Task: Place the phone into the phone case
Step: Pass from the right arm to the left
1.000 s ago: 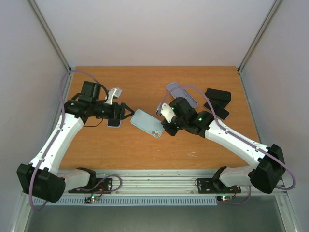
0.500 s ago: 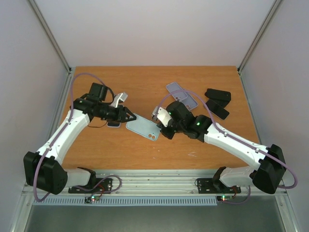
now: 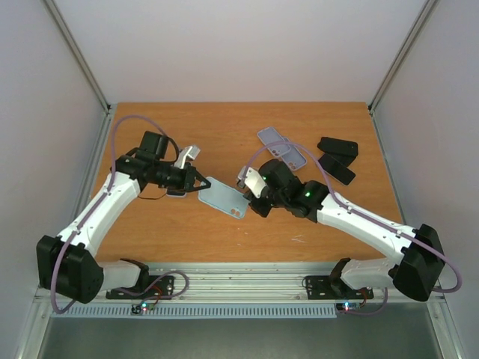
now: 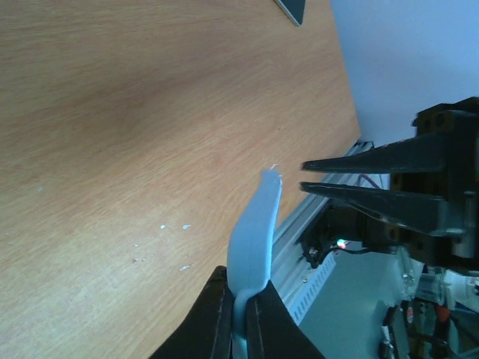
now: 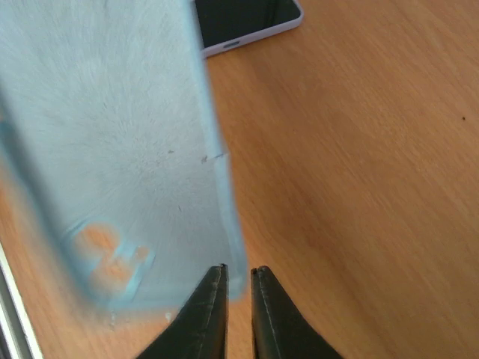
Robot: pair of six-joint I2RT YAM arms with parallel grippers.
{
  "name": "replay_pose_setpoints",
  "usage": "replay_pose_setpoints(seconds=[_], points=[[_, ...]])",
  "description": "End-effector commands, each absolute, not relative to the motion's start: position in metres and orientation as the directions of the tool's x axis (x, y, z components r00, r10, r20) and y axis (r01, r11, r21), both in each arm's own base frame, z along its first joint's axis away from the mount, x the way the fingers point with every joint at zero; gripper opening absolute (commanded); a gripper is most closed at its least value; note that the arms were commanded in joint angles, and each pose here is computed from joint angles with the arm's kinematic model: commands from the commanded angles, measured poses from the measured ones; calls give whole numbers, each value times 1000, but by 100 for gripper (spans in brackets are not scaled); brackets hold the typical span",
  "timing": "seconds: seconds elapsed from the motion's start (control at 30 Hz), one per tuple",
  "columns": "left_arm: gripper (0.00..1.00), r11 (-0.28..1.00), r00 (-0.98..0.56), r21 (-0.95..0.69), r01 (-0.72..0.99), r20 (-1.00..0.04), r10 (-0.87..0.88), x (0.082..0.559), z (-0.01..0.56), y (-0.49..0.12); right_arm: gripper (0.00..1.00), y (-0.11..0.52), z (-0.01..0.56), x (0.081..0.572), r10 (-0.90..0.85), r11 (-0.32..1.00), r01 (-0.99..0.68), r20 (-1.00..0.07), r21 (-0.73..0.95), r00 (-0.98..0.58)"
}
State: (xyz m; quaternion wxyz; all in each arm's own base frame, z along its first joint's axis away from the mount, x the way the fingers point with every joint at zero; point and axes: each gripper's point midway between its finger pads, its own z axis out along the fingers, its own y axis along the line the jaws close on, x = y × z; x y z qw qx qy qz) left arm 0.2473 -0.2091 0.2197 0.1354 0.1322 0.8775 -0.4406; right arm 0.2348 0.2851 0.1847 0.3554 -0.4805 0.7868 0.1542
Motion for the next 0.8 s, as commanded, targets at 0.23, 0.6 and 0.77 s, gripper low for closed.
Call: replay_pose_setpoints(seconds=[0.23,0.6,0.77], points=[[0,637,-862,-707,306,-489,-129,268,218,-200,38,259,227,261,-413,763,-645,-794,-34,-446],[0,523,-725,-835,173,-467,-506,275,222,-195,63,239,216,246,40,862,-345,-728,372,-684],[0,467,-646,-867,173,-457,-611,270,223,-194,69,250,196,238,192,787,-281,-651,549,-735]])
